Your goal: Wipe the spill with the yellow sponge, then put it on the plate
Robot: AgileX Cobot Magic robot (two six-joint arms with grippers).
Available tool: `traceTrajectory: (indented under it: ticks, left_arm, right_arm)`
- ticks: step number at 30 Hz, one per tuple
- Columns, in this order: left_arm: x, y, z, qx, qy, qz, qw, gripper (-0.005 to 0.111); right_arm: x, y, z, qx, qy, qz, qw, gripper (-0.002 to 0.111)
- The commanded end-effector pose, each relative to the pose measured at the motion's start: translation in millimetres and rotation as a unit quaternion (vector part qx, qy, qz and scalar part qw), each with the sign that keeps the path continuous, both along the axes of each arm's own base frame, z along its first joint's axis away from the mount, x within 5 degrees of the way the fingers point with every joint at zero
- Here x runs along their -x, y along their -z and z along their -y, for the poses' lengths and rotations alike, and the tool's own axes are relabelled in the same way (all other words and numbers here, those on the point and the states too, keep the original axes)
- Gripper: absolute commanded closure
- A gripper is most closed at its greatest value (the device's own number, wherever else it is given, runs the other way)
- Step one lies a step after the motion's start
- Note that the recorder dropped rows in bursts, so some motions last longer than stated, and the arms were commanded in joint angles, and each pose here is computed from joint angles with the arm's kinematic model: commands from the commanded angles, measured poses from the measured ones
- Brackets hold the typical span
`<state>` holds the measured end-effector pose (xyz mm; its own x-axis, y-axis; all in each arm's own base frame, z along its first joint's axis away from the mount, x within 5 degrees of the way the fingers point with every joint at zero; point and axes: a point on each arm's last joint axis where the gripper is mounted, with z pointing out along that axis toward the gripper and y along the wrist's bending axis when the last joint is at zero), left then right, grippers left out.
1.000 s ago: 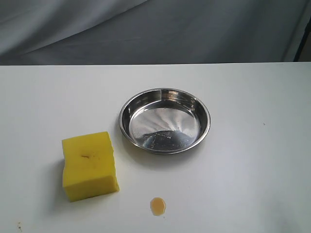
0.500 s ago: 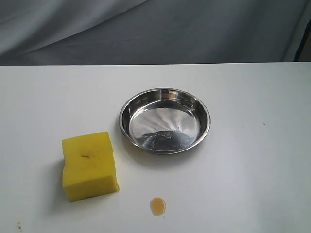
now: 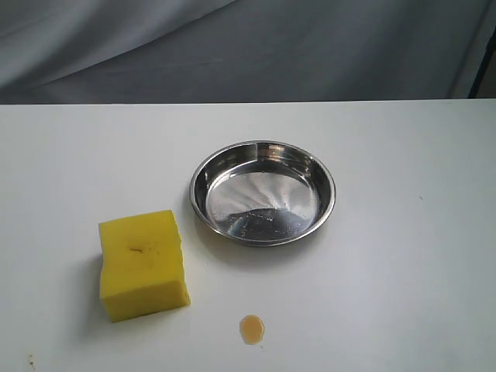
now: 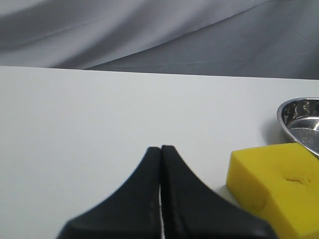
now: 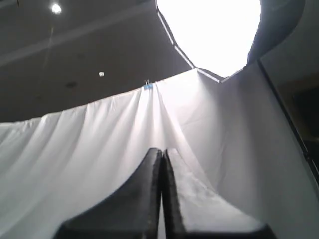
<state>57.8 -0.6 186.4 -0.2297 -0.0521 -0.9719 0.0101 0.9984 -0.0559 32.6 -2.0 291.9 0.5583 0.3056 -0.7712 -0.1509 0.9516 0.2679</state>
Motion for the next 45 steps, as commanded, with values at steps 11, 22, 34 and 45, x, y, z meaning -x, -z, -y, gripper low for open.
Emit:
traceTrajectory:
  ticks: [11, 22, 34, 45]
  left_arm:
    - [0, 0, 0, 0.001, -0.001, 0.004, 1.000, 0.107]
    - [0, 0, 0, 0.001, -0.001, 0.004, 1.000, 0.107]
    - [0, 0, 0, 0.001, -0.001, 0.004, 1.000, 0.107]
    - [0, 0, 0, 0.001, -0.001, 0.004, 1.000, 0.107]
  right_arm:
    - [-119, -129, -28, 0.188, -0.132, -0.397, 0.889, 0.108]
    - [-215, -94, -73, 0.328, -0.248, -0.446, 0.795, 0.108]
    - [-219, -85, -118, 0.311, -0.167, -0.470, 0.809, 0.108]
    - [-222, -13, -220, 0.448, -0.203, -0.479, 0.727, 0.108]
